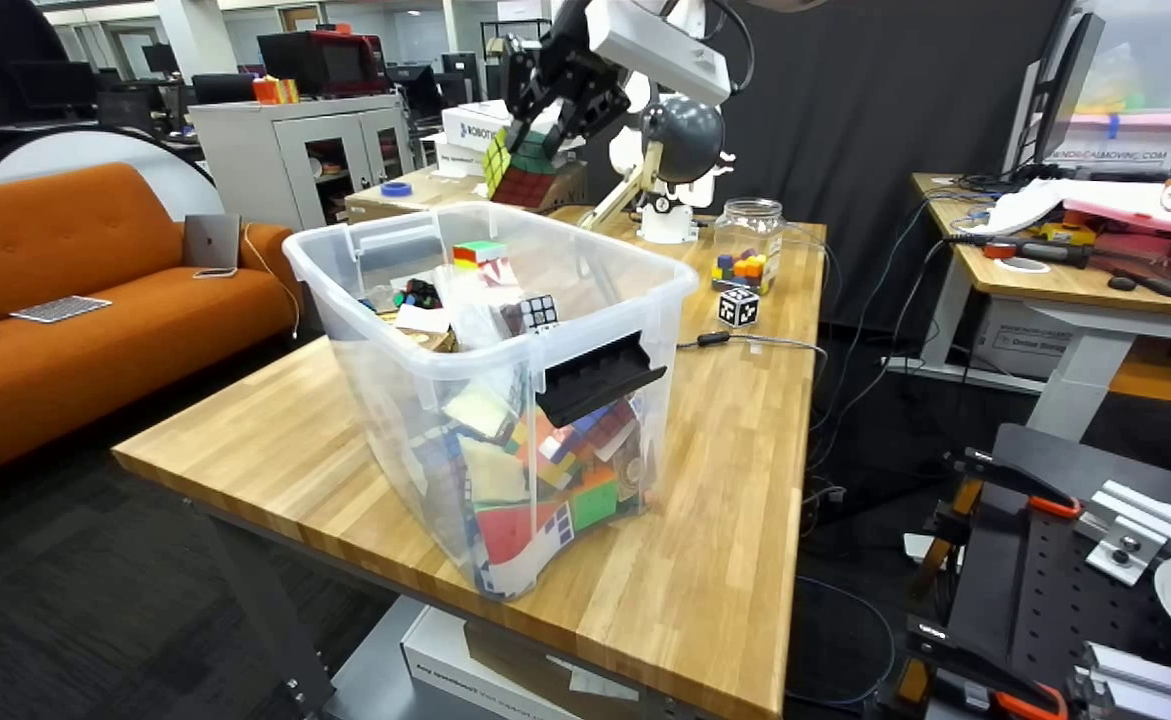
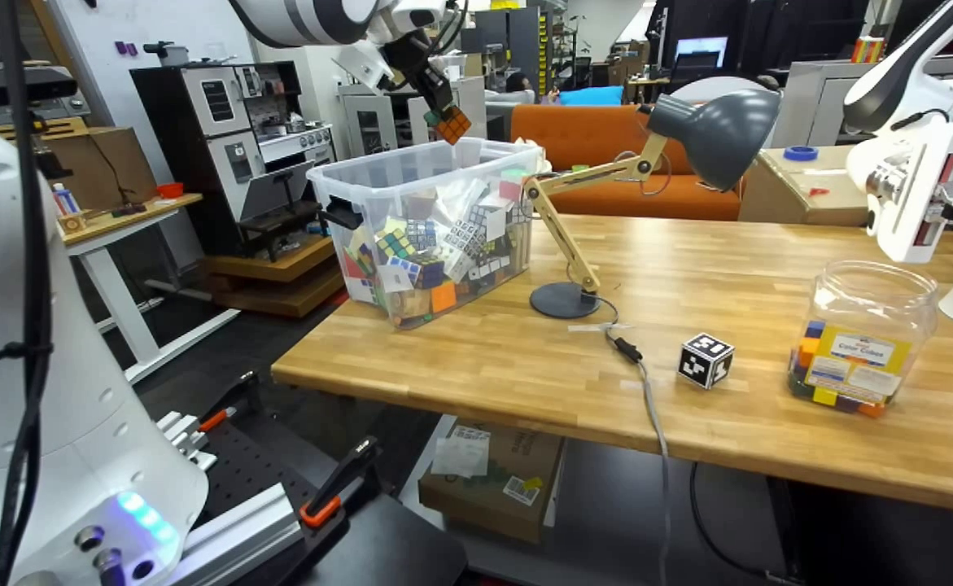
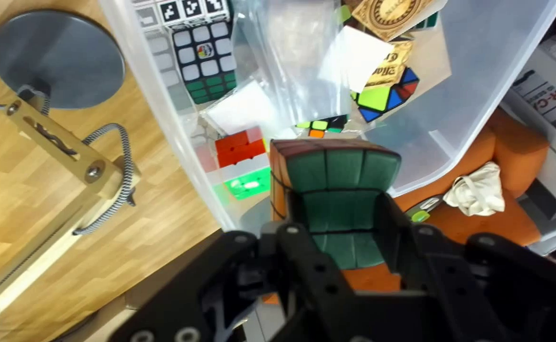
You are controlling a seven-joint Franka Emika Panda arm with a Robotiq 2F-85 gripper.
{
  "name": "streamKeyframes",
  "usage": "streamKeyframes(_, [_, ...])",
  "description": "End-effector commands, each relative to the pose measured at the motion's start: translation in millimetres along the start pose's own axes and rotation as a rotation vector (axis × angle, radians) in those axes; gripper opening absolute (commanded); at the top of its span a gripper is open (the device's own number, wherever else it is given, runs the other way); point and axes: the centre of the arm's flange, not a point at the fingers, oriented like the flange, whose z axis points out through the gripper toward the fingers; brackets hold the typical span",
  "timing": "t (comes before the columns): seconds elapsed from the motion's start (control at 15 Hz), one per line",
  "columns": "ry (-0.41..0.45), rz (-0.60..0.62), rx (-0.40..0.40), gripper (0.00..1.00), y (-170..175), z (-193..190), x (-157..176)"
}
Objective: Pick the Rubik's cubes and put them in the plastic box
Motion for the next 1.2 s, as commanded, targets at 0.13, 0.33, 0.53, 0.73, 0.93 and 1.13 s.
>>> streamKeyframes(0.13, [-0.056, -0.121, 0.020, 0.14, -25, 33, -5])
streamKeyframes(0.33, [-0.111, -0.179, 0.010, 0.14, -26, 64, -16])
streamKeyframes(0.53, [-0.168, -0.214, -0.020, 0.14, -17, 94, -25])
streamKeyframes(0.73, [-0.214, -0.229, -0.045, 0.14, -6, 115, -28])
streamKeyframes(0.93, [-0.261, -0.235, -0.070, 0.14, 2, 130, -29])
streamKeyframes(1.13, [-0.357, -0.230, -0.105, 0.14, 13, 147, -39])
